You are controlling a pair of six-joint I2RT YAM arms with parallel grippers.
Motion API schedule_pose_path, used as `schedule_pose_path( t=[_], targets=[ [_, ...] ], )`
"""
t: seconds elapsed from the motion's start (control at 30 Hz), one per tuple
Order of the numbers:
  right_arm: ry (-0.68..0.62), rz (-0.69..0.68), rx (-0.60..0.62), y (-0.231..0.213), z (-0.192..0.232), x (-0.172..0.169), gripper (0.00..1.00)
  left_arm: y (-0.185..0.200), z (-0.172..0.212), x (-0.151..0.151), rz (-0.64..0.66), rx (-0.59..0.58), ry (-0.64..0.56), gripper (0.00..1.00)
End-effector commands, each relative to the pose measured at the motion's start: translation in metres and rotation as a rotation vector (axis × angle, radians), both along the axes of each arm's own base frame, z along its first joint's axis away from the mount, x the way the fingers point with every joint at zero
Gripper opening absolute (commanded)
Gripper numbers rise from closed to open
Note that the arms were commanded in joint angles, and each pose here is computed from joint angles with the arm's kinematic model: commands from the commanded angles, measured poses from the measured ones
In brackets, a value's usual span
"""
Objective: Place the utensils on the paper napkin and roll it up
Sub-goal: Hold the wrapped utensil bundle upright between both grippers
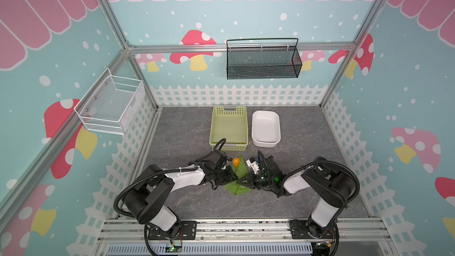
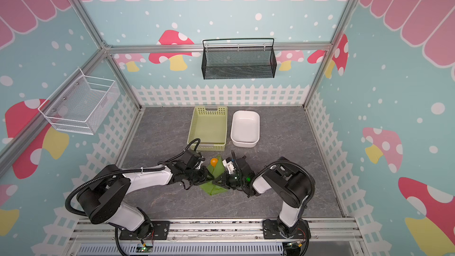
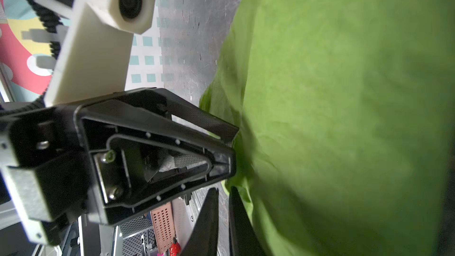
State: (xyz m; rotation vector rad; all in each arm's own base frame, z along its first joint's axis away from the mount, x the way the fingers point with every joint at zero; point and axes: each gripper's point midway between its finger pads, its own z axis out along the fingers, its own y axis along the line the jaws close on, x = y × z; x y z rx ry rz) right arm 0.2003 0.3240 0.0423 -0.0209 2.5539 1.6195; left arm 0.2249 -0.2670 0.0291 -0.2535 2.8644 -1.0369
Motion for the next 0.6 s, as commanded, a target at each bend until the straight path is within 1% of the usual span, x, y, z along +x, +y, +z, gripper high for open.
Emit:
schedule_pose_path(
  t=[0.0,0.03,0.1,0.17,0.2,0.23,0.33,0.37,0.47,0.5,0.53,0.57],
  targets=[
    [-0.003,0.002,0.01,-0.0003,0.0037,-0.0023,0.16,-0.0005,-0.0051,-0.0025,0.009,-0.008,0.02,0.27],
    [-0.005,0.0,0.01,-0.0004,0.0039,-0.0019,0.19,-0.0005,-0.005,-0.0023,0.009,-0.008,0.019,0.26],
    [-0.005,-0.004,0.01,-0.0006,0.0042,-0.0014,0.22,-0.0004,-0.005,-0.0027,0.009,-0.008,0.019,0.2],
    [-0.003,-0.004,0.008,-0.0009,0.0037,-0.0016,0.23,0.0003,-0.0054,-0.0033,0.01,-0.008,0.021,0.2],
    [-0.003,-0.006,0.008,-0.0008,0.0041,-0.0013,0.23,0.0007,-0.0051,-0.0032,0.013,-0.007,0.02,0.21],
    [-0.002,-0.005,0.008,-0.0009,0.0037,-0.0015,0.2,0.0011,-0.005,-0.0038,0.015,-0.007,0.02,0.24],
    [-0.002,-0.008,0.006,-0.0014,0.0034,-0.0012,0.09,0.0035,-0.004,-0.0043,0.023,-0.004,0.016,0.34],
    [0.0,-0.007,0.005,-0.0016,0.003,-0.0015,0.08,0.0045,-0.0037,-0.0048,0.024,-0.002,0.014,0.39],
    [0.001,-0.009,0.002,-0.0017,0.002,-0.001,0.06,0.0052,-0.0026,-0.0061,0.025,-0.005,0.014,0.41],
    [0.001,-0.007,0.003,-0.0014,0.0023,-0.0014,0.05,0.0052,-0.0021,-0.006,0.026,-0.005,0.013,0.39],
    [0.001,-0.007,0.002,-0.0014,0.0021,-0.0014,0.03,0.005,-0.0014,-0.0065,0.023,-0.008,0.012,0.33],
    [-0.001,-0.008,0.003,-0.0012,0.0024,-0.0009,0.03,0.005,-0.0011,-0.0068,0.023,-0.008,0.012,0.3]
  ],
)
